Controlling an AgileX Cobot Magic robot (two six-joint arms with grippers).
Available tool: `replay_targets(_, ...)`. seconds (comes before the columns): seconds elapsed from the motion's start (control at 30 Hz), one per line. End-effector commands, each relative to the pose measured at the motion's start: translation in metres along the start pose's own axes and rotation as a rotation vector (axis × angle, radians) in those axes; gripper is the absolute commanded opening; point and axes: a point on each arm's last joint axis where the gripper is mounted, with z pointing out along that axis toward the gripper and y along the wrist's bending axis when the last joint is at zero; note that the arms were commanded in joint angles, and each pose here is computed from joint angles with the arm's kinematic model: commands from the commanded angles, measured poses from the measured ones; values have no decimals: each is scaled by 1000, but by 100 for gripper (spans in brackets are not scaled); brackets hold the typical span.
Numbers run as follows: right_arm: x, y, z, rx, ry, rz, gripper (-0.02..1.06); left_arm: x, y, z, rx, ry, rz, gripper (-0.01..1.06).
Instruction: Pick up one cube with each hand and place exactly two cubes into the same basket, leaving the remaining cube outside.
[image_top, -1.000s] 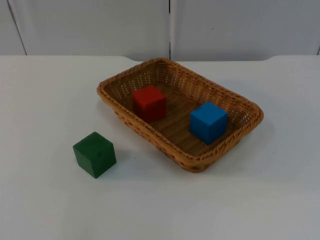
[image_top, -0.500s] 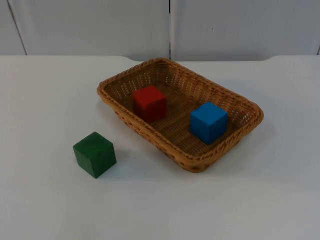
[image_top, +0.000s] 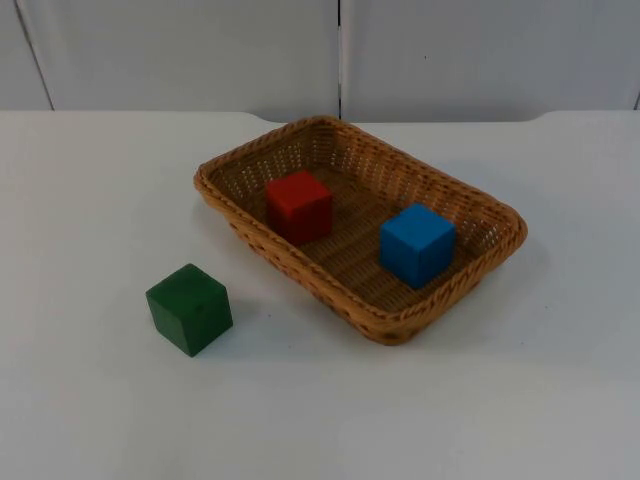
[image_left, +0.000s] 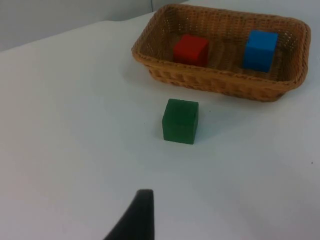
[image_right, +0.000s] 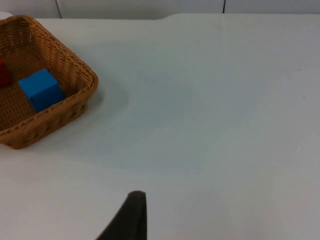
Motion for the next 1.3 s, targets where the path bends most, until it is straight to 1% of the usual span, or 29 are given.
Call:
replay_targets(0.0,0,0,0,2,-6,4,105,1,0,0,-1,-2,-3,105)
replay_targets(0.8,0,0,0,2,-6,4,105,1,1,0,-14,-1,-6,105)
replay_targets(0.87,0,0,0,2,-6,4,105,1,1,0,-34,0,-12,105)
replay_targets(0.97,0,0,0,2,-6,4,105,1,0,0,-84,1,-39,105)
replay_targets(1.0,0,0,0,2,-6,4,105,1,0,0,-84,1,-39,105)
replay_targets(1.1,0,0,0,2,-6,4,105,1,0,1,-131,3,-64,105)
replay_targets(1.13,0,0,0,2,-6,4,105,1,0,1,-131,3,-64,105)
replay_targets(1.27,0,0,0,2,-6,4,105,1,0,1,-204,6,-104,105)
